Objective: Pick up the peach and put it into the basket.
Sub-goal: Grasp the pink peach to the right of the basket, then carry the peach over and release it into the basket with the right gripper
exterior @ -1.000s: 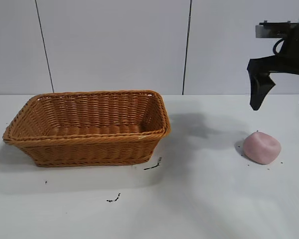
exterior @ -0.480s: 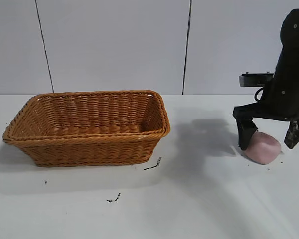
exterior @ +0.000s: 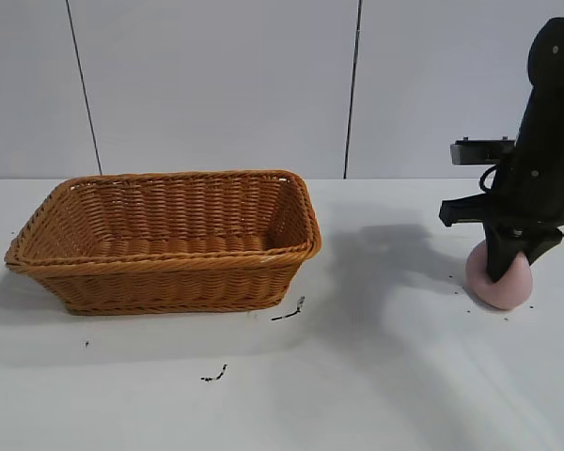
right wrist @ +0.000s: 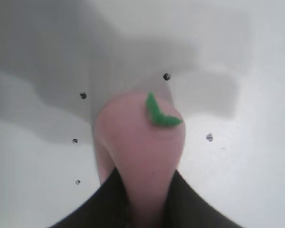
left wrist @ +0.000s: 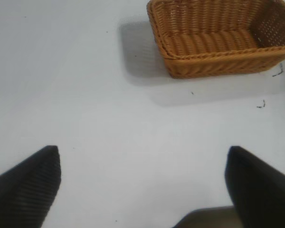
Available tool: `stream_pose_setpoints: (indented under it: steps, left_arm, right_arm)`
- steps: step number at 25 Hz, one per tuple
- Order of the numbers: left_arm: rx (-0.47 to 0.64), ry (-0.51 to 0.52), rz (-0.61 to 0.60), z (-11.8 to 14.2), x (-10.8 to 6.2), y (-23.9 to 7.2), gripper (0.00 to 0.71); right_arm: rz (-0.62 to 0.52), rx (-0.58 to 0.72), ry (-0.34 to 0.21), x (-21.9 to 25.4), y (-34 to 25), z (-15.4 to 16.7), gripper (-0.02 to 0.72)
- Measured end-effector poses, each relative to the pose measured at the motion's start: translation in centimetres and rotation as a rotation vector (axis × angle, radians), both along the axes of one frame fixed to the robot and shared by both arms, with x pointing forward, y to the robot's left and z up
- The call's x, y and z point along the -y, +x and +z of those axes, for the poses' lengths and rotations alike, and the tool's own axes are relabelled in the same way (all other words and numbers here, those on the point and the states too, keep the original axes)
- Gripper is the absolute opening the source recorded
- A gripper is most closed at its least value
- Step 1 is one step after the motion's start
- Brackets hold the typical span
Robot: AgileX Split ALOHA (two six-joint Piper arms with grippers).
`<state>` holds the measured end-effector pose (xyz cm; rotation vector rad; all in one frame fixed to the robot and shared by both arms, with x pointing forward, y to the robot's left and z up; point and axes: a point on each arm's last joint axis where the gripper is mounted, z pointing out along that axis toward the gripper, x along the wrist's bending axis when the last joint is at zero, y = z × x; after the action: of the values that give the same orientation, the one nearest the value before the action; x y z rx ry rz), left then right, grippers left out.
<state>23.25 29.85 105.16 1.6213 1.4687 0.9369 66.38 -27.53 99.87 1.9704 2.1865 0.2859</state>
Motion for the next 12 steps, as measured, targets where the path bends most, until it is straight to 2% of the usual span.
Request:
stream_pose_setpoints:
  steps: [4,8,12]
  left_arm:
    - [0.000,0.000,0.000,0.0,0.0,0.0,0.692]
    - [0.000,0.000,0.000,0.0,0.0,0.0,0.692]
    - [0.000,0.000,0.000,0.0,0.0,0.0,0.692]
  right_arm:
    - [0.002,0.083,0.004,-0.1,0.9,4.5,0.024]
    - [0.032,0.136,0.003,-1.4,1.3,6.5,0.024]
    - [0.118,0.205,0.017,-5.2,1.3,8.5,0.024]
